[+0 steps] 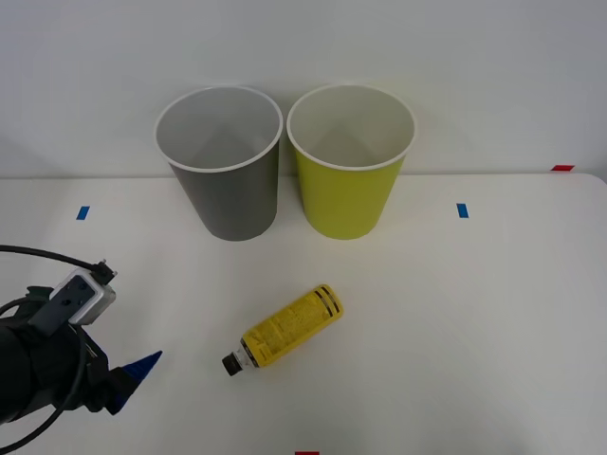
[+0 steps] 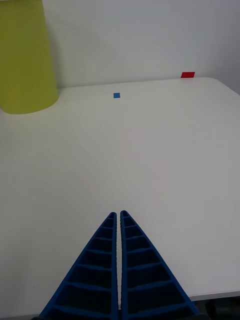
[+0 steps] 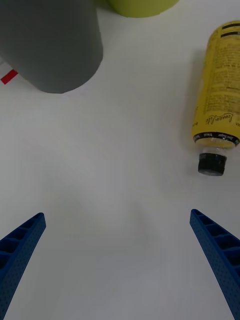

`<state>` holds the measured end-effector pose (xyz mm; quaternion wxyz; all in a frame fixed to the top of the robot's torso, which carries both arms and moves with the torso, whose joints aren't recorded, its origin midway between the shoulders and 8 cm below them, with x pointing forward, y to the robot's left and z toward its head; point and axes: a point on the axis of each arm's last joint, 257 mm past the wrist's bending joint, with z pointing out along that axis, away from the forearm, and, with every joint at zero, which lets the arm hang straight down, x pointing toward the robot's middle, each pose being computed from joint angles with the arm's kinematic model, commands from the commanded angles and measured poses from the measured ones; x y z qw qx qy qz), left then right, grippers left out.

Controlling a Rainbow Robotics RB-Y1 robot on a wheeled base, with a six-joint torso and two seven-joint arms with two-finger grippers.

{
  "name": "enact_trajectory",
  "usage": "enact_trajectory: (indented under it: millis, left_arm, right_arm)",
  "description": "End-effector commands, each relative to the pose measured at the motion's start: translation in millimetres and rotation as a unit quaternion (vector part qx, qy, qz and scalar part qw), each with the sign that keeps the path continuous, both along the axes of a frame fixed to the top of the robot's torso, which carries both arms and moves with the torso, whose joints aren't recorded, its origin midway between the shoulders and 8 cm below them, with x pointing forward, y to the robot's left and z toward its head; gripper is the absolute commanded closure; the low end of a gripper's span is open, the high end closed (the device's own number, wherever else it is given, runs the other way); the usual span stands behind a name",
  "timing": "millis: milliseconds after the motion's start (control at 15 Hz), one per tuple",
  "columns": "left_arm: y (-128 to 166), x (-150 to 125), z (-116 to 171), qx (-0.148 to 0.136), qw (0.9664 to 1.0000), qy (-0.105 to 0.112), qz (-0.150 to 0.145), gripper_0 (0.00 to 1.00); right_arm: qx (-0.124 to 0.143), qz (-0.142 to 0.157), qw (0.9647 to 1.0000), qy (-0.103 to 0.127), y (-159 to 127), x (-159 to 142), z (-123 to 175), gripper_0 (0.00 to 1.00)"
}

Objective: Put cans in the gray bin and PET bottles in the light green bin.

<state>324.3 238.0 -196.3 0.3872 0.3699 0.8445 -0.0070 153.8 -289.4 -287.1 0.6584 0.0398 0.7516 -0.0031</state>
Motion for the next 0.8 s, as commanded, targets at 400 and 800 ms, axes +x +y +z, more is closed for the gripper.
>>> enact_trajectory:
  millis: [400, 800]
  left_arm:
    - [-46, 21, 37, 0.014, 0.9958, 0.044, -0.079, 0.00]
    - [-75, 47, 39, 0.049, 0.9881, 0.057, -0.134, 0.00]
  right_arm:
    - [0.000, 0.000, 1.0000, 0.000, 0, 0, 0, 1.00]
    - [0.000, 0.000, 1.0000, 0.000, 0, 0, 0, 1.00]
